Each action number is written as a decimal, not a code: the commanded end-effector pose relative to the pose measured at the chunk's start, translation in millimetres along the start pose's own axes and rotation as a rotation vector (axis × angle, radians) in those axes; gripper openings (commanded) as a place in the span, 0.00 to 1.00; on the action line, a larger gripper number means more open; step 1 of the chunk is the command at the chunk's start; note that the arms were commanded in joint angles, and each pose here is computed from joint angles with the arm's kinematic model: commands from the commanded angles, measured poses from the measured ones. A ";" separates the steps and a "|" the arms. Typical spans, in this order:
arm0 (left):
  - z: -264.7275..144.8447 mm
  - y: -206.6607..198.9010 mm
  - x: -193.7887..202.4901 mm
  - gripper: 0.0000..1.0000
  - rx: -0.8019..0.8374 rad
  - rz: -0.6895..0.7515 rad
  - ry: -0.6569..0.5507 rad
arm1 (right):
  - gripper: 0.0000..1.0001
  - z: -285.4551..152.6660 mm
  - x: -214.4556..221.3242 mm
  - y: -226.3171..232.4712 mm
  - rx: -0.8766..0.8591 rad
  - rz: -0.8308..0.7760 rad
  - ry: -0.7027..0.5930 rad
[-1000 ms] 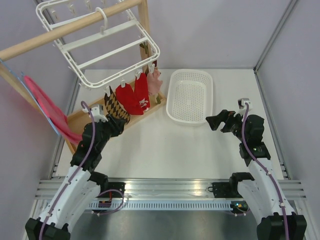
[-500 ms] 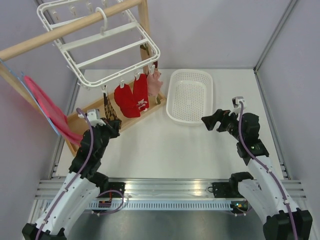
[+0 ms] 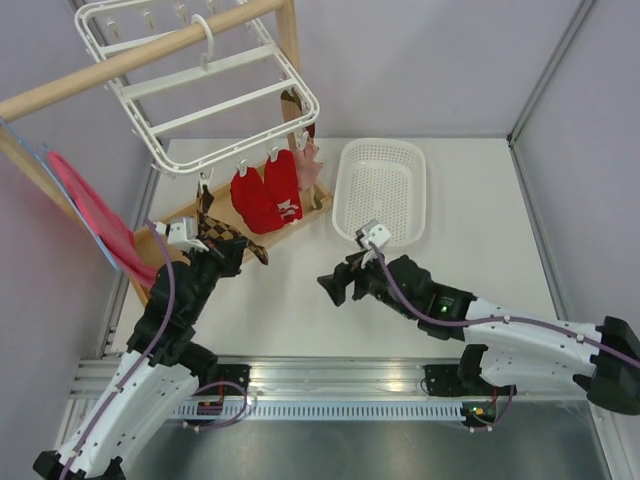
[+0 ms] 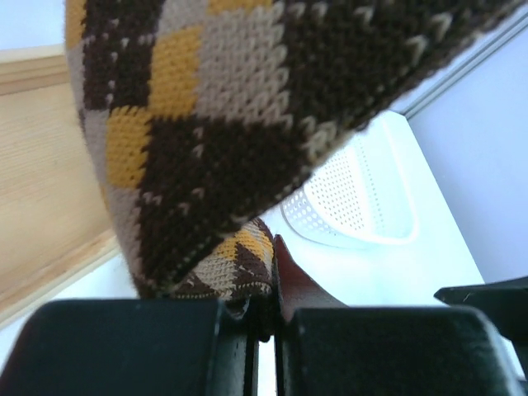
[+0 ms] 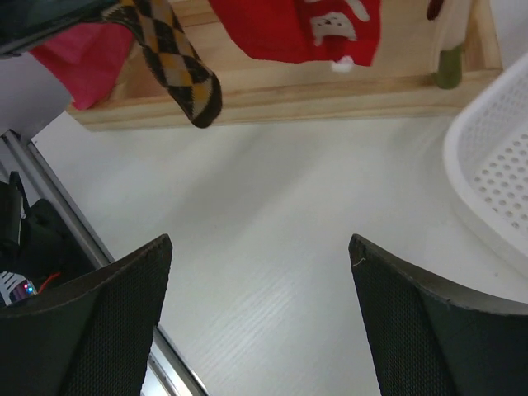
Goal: Remove the socks clipped to the hanger
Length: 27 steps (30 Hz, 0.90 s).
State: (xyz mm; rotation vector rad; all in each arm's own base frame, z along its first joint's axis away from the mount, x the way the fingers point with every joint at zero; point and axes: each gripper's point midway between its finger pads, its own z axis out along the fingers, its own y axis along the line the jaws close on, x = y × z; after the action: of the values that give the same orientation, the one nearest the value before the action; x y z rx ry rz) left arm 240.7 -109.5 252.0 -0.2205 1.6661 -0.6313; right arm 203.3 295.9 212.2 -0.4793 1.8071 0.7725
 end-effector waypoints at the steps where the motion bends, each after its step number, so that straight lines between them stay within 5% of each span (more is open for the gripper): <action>1: -2.5 -12.6 -5.4 0.02 0.013 -0.065 0.026 | 0.92 8.8 -56.7 30.0 0.041 -0.017 -0.216; 27: -8.9 -24.3 8.3 0.02 0.032 -0.131 0.116 | 0.88 118.4 -27.6 129.3 -0.089 -0.175 -0.236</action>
State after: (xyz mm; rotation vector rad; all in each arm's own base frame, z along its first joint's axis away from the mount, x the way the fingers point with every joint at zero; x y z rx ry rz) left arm 230.0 -121.8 243.2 -0.2452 1.7698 -0.6878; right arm 210.7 449.6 214.2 -0.5937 1.5794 0.6811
